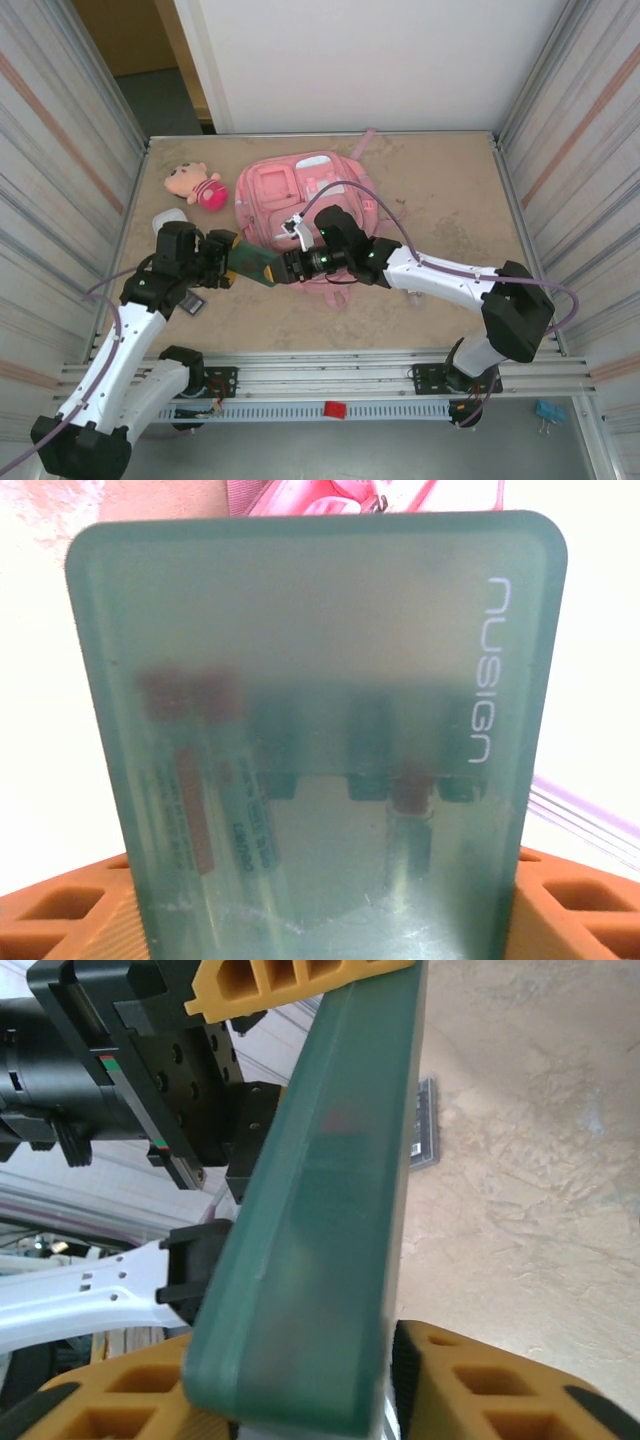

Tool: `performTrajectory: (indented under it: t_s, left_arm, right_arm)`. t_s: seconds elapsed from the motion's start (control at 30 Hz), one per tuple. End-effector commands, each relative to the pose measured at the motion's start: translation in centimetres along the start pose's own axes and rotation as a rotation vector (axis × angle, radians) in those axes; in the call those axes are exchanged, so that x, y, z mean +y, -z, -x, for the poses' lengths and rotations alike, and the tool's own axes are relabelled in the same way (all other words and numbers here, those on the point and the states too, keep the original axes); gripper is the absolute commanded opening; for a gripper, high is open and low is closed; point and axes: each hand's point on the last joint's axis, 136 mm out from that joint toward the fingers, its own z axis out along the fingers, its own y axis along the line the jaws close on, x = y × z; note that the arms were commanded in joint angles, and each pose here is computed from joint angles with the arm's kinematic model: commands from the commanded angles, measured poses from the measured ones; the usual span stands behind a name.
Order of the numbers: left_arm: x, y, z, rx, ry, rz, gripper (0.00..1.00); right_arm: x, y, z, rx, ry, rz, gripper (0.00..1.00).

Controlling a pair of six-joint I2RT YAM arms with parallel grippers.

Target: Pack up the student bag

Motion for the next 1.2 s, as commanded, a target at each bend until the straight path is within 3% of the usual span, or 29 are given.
performTrajectory:
  t_s: [0.0, 0.17, 0.37, 0.47, 0.6, 0.83, 1.0, 1.17]
  left_arm:
    - [-1.2, 0.2, -0.9, 0.039, 0.002, -0.053, 0.57]
    - [-1.4, 0.2, -1.1, 0.036, -0.018, -0.051, 0.62]
    - [-2.5, 0.4, -0.6, -0.026, -0.21, -0.005, 0.86]
    - [-3.6, 0.4, -0.5, -0.082, -0.431, 0.062, 0.91]
    - [-5.5, -0.7, -1.5, -0.155, -0.832, 0.144, 0.87]
    - [-8.6, -7.1, -8.1, -0.03, -1.598, 0.033, 0.81]
    - [-7.8, -12.1, -11.1, 0.147, -1.999, -0.013, 0.8]
    - [-7.5, -16.6, -10.5, 0.168, -2.193, 0.069, 0.88]
  right_arm:
    - [0.9, 0.1, 1.5, -0.052, 0.037, -0.001, 0.35]
    - [0.7, 0.9, 2.0, -0.083, 0.035, -0.011, 0.24]
    - [-1.1, 4.6, 2.7, -0.158, -0.036, -0.037, 0.21]
    - [-3.9, 8.6, 3.4, -0.239, -0.129, -0.085, 0.19]
    - [-8.1, 15.7, 3.6, -0.367, -0.273, -0.154, 0.18]
    - [-11.9, 26.1, 2.2, -0.541, -0.459, -0.219, 0.18]
    - [-12.5, 29.4, 0.9, -0.606, -0.512, -0.245, 0.18]
    - [-12.6, 29.8, 0.3, -0.617, -0.527, -0.255, 0.19]
